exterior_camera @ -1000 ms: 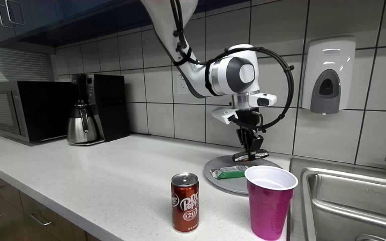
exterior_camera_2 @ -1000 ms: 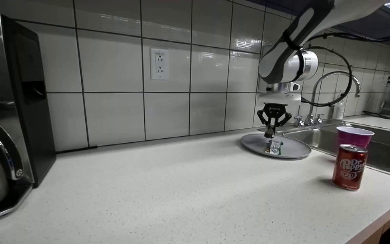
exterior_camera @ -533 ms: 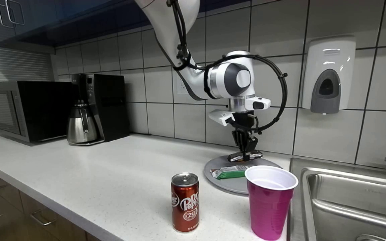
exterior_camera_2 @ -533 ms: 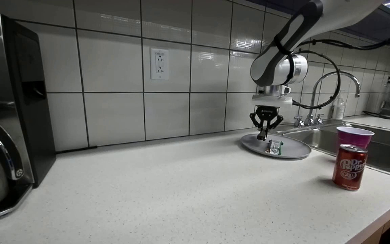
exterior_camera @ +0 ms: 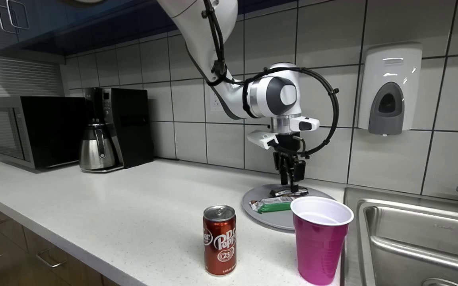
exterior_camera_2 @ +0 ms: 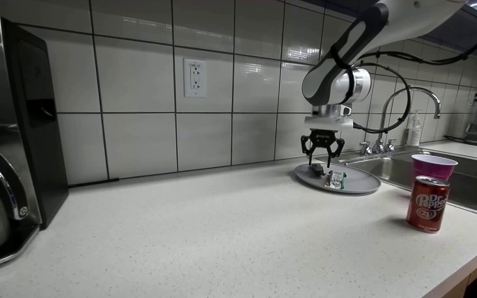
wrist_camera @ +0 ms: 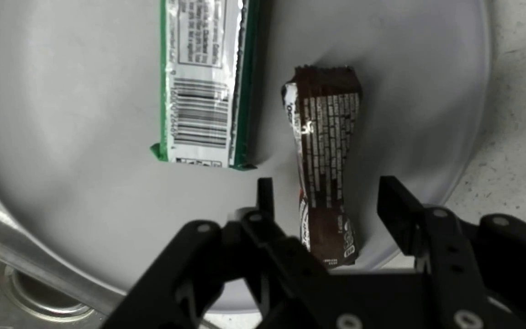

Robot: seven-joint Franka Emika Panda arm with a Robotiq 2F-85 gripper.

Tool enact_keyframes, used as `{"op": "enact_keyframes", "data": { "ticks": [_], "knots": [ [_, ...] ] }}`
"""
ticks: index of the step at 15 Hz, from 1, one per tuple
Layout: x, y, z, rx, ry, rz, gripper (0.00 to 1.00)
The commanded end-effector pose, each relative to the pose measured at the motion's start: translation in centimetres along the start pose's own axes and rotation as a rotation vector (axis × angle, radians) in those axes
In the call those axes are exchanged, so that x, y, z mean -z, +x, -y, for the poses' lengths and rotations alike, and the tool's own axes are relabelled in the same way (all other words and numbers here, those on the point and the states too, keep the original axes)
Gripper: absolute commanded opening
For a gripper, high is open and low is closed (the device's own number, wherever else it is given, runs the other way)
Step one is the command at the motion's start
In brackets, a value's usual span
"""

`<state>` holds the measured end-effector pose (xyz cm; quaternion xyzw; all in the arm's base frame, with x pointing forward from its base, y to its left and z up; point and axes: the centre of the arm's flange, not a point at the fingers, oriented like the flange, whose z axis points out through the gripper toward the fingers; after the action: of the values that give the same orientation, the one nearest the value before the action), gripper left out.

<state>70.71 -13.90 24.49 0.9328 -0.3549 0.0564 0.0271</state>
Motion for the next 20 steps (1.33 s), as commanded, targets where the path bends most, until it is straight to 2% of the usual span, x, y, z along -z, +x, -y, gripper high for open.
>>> {"op": "enact_keyframes", "data": {
  "ticks": [1, 3, 10, 20],
  "knots": [
    [1.0, 0.5, 0.5, 0.019, 0.011, 0.017, 0.94],
    [1.5, 0.0, 0.5, 0.025, 0.012, 0.012, 1.0],
    [3.3, -3.0, 1.1, 0.042, 0.019, 0.0, 1.0],
    [6.2, -11.7, 0.8, 0.066, 0.013, 0.038, 1.0]
  ]
}}
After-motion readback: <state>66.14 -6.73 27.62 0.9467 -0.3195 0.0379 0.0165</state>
